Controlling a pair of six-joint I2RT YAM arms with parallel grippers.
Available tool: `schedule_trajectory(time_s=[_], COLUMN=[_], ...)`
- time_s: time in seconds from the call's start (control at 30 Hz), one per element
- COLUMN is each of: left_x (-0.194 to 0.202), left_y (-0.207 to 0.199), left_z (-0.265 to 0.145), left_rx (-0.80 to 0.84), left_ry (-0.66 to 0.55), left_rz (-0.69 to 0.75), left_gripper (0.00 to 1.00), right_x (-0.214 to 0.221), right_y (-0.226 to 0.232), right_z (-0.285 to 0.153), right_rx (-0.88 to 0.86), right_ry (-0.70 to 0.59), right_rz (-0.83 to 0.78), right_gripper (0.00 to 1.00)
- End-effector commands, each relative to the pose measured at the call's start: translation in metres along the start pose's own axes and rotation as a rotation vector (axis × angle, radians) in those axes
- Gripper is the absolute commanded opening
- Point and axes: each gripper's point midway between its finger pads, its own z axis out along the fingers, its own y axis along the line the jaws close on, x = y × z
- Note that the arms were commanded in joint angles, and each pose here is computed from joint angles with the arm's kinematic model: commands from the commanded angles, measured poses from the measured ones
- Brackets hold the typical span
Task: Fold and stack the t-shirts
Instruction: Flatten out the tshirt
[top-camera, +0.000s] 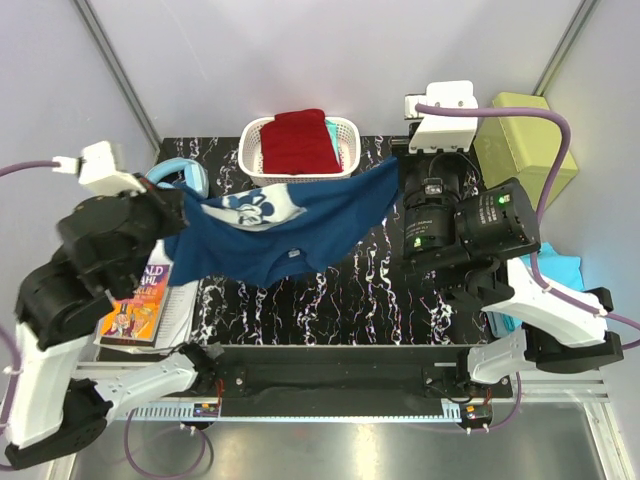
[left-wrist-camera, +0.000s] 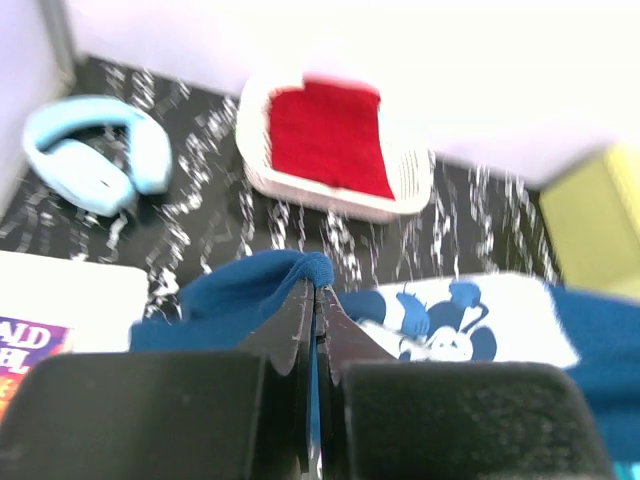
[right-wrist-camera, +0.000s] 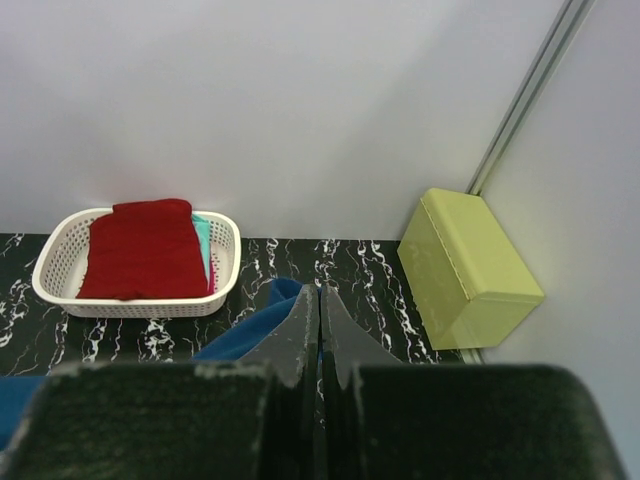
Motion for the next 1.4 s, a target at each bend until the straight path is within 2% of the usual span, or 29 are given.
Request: schedule_trajectory(time_s=[0.0, 0.2, 0.37, 0.53, 0.77, 0.9, 1.03, 1.1, 1.13, 1.17, 1.2, 1.23, 1.33, 1.37], left_x=[-0.029, -0.056, -0.058, -0.023, 0.051, 0.066, 0.057, 0.033, 0.023, 0.009, 0.000, -0.008, -0.012, -0.003], left_y=[0.028, 0.035, 0.042, 0.048, 0.029, 0.014, -0.009, -0.016, -0.013, -0.012, -0.006, 0.000, 0.009, 0.010], left_z=[-0.016, -0.040, -0.050, -0.029, 0.018, 0.035, 0.049, 0.043, 0.040, 0.034, 0.029, 0.021, 0.015, 0.019], left_rx=[-0.108, -0.073, -0.065, -0.131, -0.149, -0.123, -0.090, -0.070, -0.083, -0.082, -0.102, -0.103, -0.121, -0.128], left_ry=[-0.100, -0.165, -0.182, -0.119, 0.080, 0.126, 0.135, 0.088, 0.060, 0.027, -0.003, -0.031, -0.052, -0.030], left_rz=[-0.032, -0.098, -0.125, -0.053, 0.069, 0.088, 0.106, 0.071, 0.061, 0.039, 0.027, 0.009, 0.026, 0.060], left_gripper=[0.00, 0.00, 0.00, 0.00, 0.00, 0.00, 0.00, 0.00, 0.00, 0.00, 0.00, 0.00, 0.00, 0.00], right_x=[0.006, 0.013, 0.020, 0.046, 0.077, 0.089, 0.087, 0.075, 0.076, 0.062, 0.069, 0.068, 0.087, 0.094], right_y=[-0.007, -0.014, -0.027, -0.017, 0.005, 0.016, 0.028, 0.032, 0.045, 0.047, 0.058, 0.064, 0.078, 0.085], right_z=[0.002, 0.006, 0.013, 0.030, 0.050, 0.057, 0.069, 0.072, 0.076, 0.077, 0.079, 0.083, 0.094, 0.098], right_rx=[0.024, 0.061, 0.107, 0.171, 0.227, 0.238, 0.233, 0.224, 0.206, 0.193, 0.140, 0.127, 0.113, 0.102], right_ry=[0.012, 0.029, 0.032, 0.039, 0.055, 0.059, 0.042, 0.033, 0.031, 0.013, 0.029, 0.027, 0.049, 0.058], right_rz=[0.056, 0.067, 0.093, 0.010, -0.089, -0.116, -0.132, -0.121, -0.148, -0.031, -0.138, -0.119, -0.158, -0.078], right_gripper=[0.00, 0.00, 0.00, 0.00, 0.00, 0.00, 0.00, 0.00, 0.00, 0.00, 0.00, 0.00, 0.00, 0.00])
